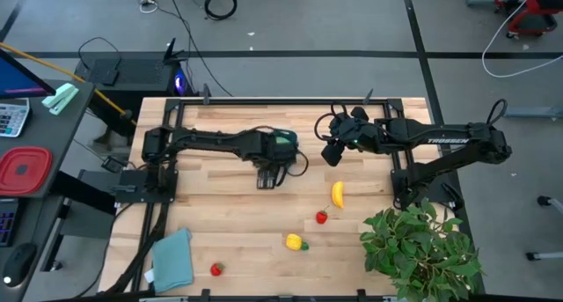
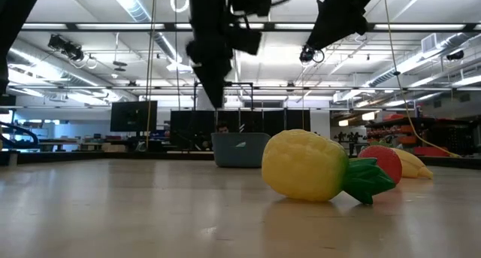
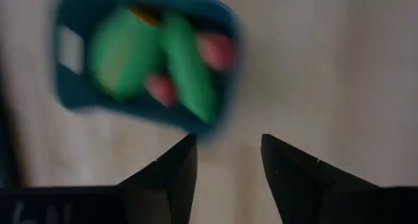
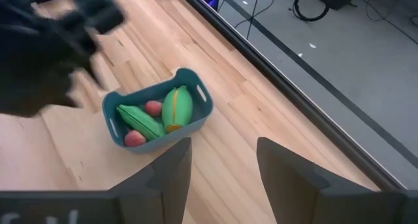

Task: Pick and placing Produce into tupperware
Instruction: Put the yellow banana into the blue bin

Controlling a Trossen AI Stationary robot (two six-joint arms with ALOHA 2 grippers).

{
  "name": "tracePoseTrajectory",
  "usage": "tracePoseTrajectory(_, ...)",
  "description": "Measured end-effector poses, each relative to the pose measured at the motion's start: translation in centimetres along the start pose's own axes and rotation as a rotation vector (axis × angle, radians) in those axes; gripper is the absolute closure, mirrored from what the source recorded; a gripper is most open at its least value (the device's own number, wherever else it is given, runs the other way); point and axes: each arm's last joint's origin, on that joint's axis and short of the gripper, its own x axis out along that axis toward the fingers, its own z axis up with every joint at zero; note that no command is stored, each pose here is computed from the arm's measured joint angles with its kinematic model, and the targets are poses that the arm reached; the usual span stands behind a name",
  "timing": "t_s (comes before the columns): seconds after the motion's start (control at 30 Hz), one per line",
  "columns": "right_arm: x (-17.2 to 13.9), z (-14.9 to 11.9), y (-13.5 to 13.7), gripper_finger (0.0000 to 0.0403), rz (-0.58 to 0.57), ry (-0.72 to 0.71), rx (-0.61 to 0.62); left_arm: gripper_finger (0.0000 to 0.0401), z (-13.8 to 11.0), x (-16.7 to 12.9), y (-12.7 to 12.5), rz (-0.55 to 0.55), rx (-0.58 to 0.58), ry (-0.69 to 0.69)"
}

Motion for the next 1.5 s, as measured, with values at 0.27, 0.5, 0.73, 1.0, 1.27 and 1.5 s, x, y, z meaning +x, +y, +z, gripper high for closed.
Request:
tracePoseTrajectory(0.27,0.0,0.0,0.0,0.022,0.001,0.001,0.023,0.0246,-3.2,-5.0,-5.2,-0.225,-0.054,0.394)
tracePoseTrajectory(0.5,0.2,-0.6,-0.1,0.022,-0.013,0.031,0.076,0.0258,-4.8,-6.4,-12.0,-0.383,-0.004,0.396)
tracePoseTrajectory(0.73,1.9,-3.2,-0.2,0.022,-0.051,0.114,0.046,0.0249,-7.4,-5.9,-17.1,-0.309,-0.033,0.437)
tracePoseTrajectory(1.0,3.3,-5.8,-0.3,0.022,-0.089,0.176,0.123,0.0241,-7.7,-5.1,-17.2,-0.264,-0.138,0.459)
tracePoseTrajectory(1.27,3.2,-5.6,0.1,0.022,-0.051,0.144,0.222,0.0241,-7.7,-5.1,-17.7,-0.203,-0.185,0.41)
tracePoseTrajectory(1.5,2.1,-6.4,2.1,0.022,0.039,0.166,0.248,0.0239,-8.7,-5.7,-19.6,-0.143,-0.126,0.353)
